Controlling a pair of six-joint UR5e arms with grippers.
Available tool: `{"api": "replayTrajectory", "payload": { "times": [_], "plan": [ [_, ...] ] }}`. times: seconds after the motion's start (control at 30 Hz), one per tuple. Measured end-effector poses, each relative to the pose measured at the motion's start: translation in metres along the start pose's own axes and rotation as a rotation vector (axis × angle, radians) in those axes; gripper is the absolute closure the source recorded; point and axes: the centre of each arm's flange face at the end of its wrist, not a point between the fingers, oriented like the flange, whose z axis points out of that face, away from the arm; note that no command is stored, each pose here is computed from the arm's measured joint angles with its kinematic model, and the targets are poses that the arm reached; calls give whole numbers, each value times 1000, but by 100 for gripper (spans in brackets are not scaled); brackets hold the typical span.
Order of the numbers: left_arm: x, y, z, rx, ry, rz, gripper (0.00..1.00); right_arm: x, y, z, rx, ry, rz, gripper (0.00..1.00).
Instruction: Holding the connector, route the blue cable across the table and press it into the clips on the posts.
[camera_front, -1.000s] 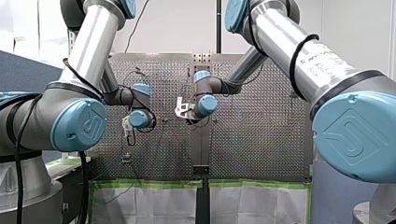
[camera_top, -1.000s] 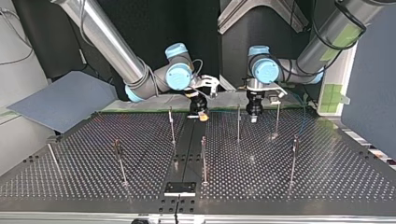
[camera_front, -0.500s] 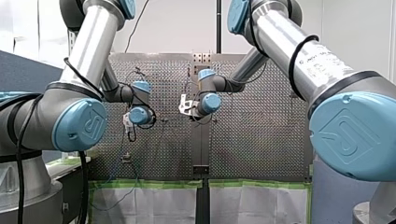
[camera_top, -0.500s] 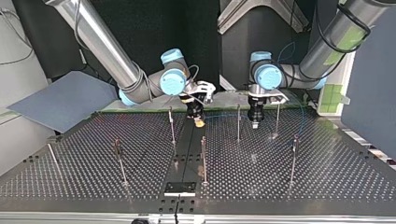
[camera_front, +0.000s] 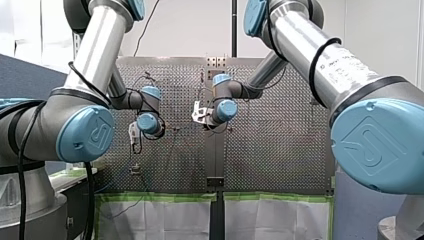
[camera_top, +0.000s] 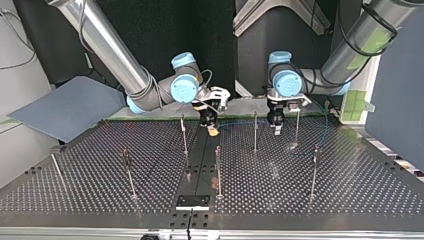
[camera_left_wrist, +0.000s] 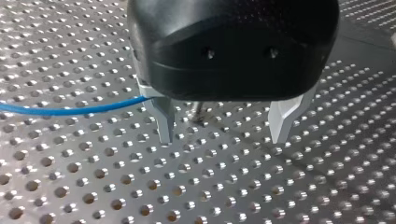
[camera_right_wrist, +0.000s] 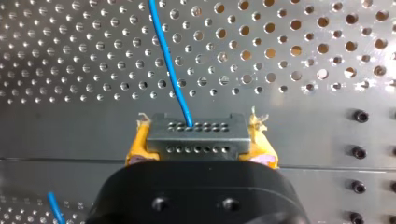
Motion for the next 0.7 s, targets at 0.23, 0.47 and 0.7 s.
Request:
{"api": "replayTrajectory", "payload": {
  "times": [0.23, 0.47, 0.7],
  "plan": [
    [-1, -2, -28, 0, 41, -2, 0, -10, 3, -5, -9, -45, -8, 100],
    [-7, -8, -59, 22, 21, -25, 0, -17, 9, -8, -18, -64, -6, 100],
    [-7, -19, -95, 48, 60, -2, 0, -15, 18, -7, -31, -66, -2, 100]
  ]
}}
